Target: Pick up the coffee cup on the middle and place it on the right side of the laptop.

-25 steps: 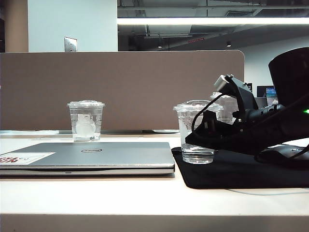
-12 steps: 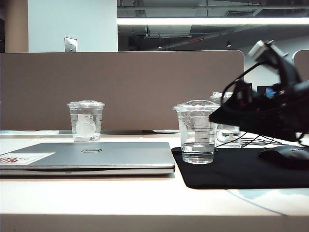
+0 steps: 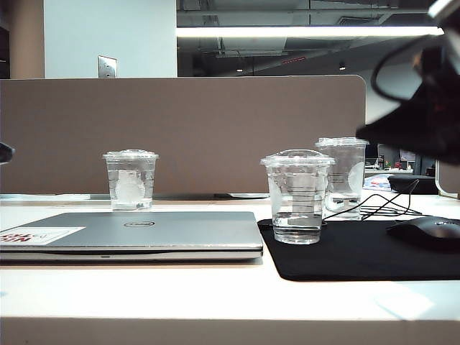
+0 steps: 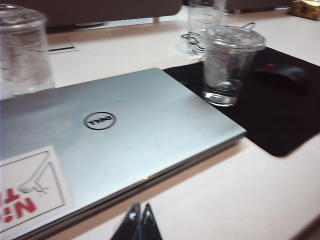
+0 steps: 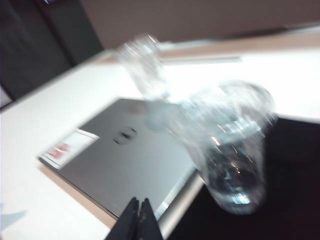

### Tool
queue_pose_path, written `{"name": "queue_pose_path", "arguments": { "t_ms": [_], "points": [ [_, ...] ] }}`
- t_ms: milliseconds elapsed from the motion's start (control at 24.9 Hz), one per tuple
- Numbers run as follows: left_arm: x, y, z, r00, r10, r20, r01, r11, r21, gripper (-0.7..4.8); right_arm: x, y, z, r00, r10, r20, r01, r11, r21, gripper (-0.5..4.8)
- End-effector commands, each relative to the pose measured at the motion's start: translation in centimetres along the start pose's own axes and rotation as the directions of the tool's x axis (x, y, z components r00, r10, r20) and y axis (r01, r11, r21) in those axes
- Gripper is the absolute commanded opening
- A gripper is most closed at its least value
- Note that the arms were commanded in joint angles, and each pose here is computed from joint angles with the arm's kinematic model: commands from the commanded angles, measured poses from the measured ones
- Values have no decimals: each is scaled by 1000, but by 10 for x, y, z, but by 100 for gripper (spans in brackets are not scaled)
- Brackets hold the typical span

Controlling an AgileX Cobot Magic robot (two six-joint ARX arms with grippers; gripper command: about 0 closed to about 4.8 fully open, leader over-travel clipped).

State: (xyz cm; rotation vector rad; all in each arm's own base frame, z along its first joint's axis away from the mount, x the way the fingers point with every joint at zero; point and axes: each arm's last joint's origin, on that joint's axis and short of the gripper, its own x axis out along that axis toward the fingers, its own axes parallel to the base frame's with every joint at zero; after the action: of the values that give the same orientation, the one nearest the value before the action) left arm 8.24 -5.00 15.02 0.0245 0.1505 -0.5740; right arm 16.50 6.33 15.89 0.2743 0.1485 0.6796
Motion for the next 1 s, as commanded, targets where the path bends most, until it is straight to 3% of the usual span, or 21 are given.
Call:
{"name": "queue_pose_path", "arguments": {
  "t_ms": [40,121,201,362,562,723,1004],
  "points": [
    [-1,9,5,995,88,39,-88,996,-8,-5,-3,5,9,997,56,47,-55,998,-23,-3],
    [-3,19,4,980,193,39,-192,981,-24,-5,-6,9,15,993,77,84,-74,996,-43,-3],
    [-7,32,4,943,331,36,-330,943,-45,-5,-13,15,26,982,115,151,-107,992,-60,-3],
    [-11,42,5,888,457,43,-454,889,-60,-5,-22,21,34,974,112,198,-105,993,-46,-4],
    [-16,47,14,799,586,133,-581,810,-80,-5,-34,25,34,981,75,178,-75,997,-9,-4],
    [-17,48,18,780,602,169,-597,798,-88,-5,-50,31,34,985,50,168,-53,999,10,-4],
    [-17,48,19,780,599,182,-594,799,-89,-5,-84,34,23,960,-198,199,195,980,36,-3]
  ]
}}
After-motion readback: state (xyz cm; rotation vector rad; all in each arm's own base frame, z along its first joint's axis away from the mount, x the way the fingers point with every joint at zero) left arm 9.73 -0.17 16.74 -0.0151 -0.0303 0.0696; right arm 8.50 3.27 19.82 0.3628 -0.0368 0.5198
